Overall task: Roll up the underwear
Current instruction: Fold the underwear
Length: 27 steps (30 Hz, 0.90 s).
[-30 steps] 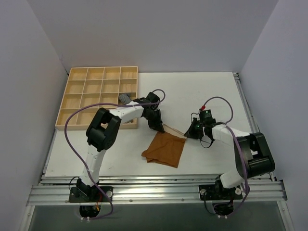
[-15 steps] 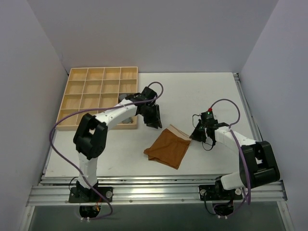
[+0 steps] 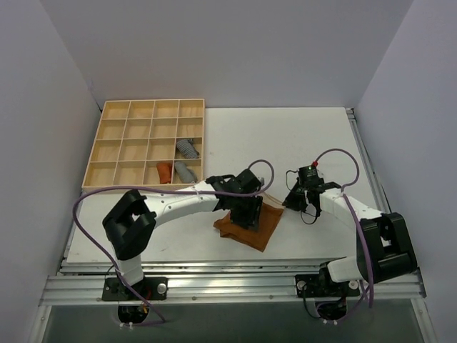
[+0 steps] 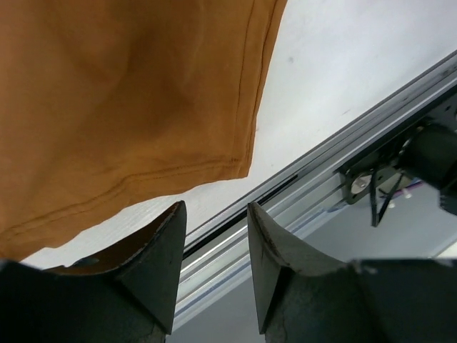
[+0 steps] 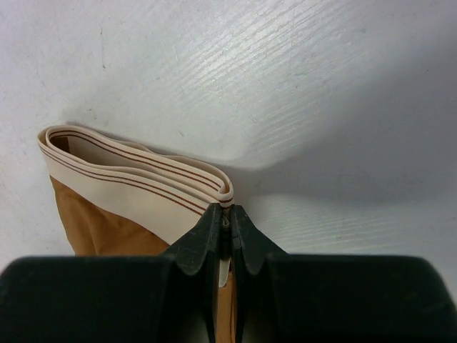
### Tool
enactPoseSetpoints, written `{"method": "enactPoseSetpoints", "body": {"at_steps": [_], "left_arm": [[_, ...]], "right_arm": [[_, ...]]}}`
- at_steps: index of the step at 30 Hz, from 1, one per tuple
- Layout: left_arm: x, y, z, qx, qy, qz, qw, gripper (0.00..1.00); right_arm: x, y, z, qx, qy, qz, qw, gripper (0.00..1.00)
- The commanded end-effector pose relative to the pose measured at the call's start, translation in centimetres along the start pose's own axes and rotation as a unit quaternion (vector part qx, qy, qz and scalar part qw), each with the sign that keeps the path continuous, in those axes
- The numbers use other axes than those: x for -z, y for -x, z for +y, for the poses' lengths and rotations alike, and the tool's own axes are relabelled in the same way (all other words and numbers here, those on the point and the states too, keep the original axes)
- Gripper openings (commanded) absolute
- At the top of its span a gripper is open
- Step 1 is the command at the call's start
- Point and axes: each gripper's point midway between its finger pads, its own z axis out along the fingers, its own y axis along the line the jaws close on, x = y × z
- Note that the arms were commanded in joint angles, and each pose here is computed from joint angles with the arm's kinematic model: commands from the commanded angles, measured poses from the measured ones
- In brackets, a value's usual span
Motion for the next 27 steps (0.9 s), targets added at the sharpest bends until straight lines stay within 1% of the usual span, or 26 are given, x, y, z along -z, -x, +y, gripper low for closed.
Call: {"method": "enactPoseSetpoints", "body": {"at_steps": [1, 7, 12, 20, 22, 24, 25, 27], "left_arm": [[-0.9, -0.2, -1.2, -0.026, 0.001, -0.035, 0.999, 0.49], [-3.5, -3.1, -2.6, -0.062, 0.017, -0.041, 0.997, 0.58], [-5.6, -4.3, -3.0, -0.079, 0.045, -0.023, 0.996, 0.59], [-6.9, -4.1, -0.9, -0.081, 0.127, -0.042, 0.988, 0.60], [-7.0, -4.1, -0.7, -0.078, 0.131, -0.044, 0.987, 0.59], [-7.3, -4.5, -0.8, -0.080, 0.131, -0.041, 0.987, 0.57], [-7.2, -4.5, -1.0, -0.082, 0.129, -0.043, 0.987, 0.55], [-7.4, -5.0, -0.9, -0.087, 0.132, -0.036, 0.987, 0.47]], "right_arm": [[0.9, 0.4, 0.1, -0.017, -0.006, -0.013, 1.000, 0.00], [1.3, 0.5, 0.3, -0.025, -0.003, -0.015, 1.000, 0.00], [1.4, 0.3, -0.1, -0.028, -0.006, -0.014, 0.999, 0.00], [1.3, -0.3, -0.6, -0.037, -0.008, -0.011, 0.999, 0.00], [1.4, -0.2, -0.6, -0.036, -0.007, -0.012, 0.999, 0.00], [1.4, -0.3, -0.8, -0.036, -0.009, -0.012, 0.999, 0.00], [1.4, -0.3, -0.9, -0.035, -0.011, -0.012, 0.999, 0.00], [1.3, -0.3, -1.0, -0.037, -0.013, -0.013, 0.999, 0.00]]}}
